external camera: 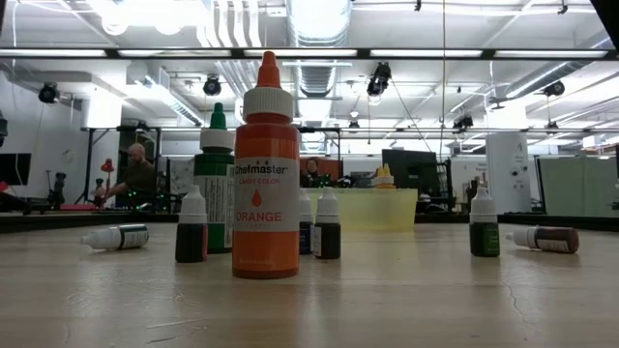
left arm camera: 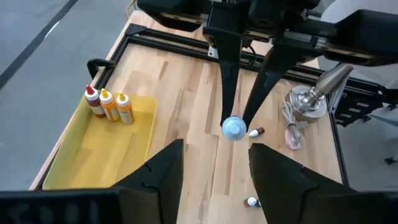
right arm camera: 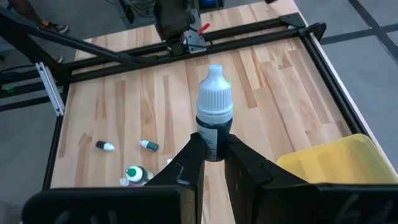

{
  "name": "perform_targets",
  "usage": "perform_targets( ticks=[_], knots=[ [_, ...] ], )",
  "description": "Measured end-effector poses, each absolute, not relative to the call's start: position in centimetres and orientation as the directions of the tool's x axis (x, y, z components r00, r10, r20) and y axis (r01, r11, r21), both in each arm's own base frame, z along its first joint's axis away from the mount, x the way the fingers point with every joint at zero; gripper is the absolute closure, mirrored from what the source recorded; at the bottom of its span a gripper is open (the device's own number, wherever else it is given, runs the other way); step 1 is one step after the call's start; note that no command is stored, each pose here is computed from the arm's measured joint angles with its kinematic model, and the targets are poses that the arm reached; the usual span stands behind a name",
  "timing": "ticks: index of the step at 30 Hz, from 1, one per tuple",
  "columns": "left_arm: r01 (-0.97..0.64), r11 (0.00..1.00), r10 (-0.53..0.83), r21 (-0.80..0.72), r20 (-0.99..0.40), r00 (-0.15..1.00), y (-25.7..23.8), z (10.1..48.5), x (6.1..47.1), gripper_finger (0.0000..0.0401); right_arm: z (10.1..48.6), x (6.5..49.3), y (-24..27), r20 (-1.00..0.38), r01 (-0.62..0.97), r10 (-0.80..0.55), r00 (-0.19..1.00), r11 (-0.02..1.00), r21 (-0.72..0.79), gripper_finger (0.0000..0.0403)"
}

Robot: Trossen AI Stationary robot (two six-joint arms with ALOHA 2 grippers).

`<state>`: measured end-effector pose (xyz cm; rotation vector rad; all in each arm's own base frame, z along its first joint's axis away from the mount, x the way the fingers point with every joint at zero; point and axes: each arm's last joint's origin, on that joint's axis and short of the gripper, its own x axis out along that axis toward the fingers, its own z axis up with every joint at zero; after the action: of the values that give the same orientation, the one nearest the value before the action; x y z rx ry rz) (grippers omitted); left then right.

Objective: Pick & Place food coloring
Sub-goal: Put the top small black food coloring bottle into the yellow bin

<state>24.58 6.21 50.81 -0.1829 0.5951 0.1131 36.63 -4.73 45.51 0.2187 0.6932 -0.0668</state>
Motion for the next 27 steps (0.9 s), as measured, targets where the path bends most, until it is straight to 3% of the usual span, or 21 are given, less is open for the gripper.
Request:
perform_targets(
  ticks=[13, 27],
  knots=[
    [-0.043, 0.977, -0.099, -0.208, -0.623, 0.776, 6.3, 49.7, 26.7, 0.0245, 45.5, 36.6, -4.6, -0.644, 0.083, 0.055, 0.763, 0.980, 0.182, 0.0364],
    [-0.015, 0.983, -0.102, -0.183, -0.617, 0.780, 6.3, 49.7, 27.0, 0.0246, 45.3, 36.5, -4.4, -0.653, 0.029, 0.107, 0.750, 0.981, 0.194, 0.0364]
  ],
)
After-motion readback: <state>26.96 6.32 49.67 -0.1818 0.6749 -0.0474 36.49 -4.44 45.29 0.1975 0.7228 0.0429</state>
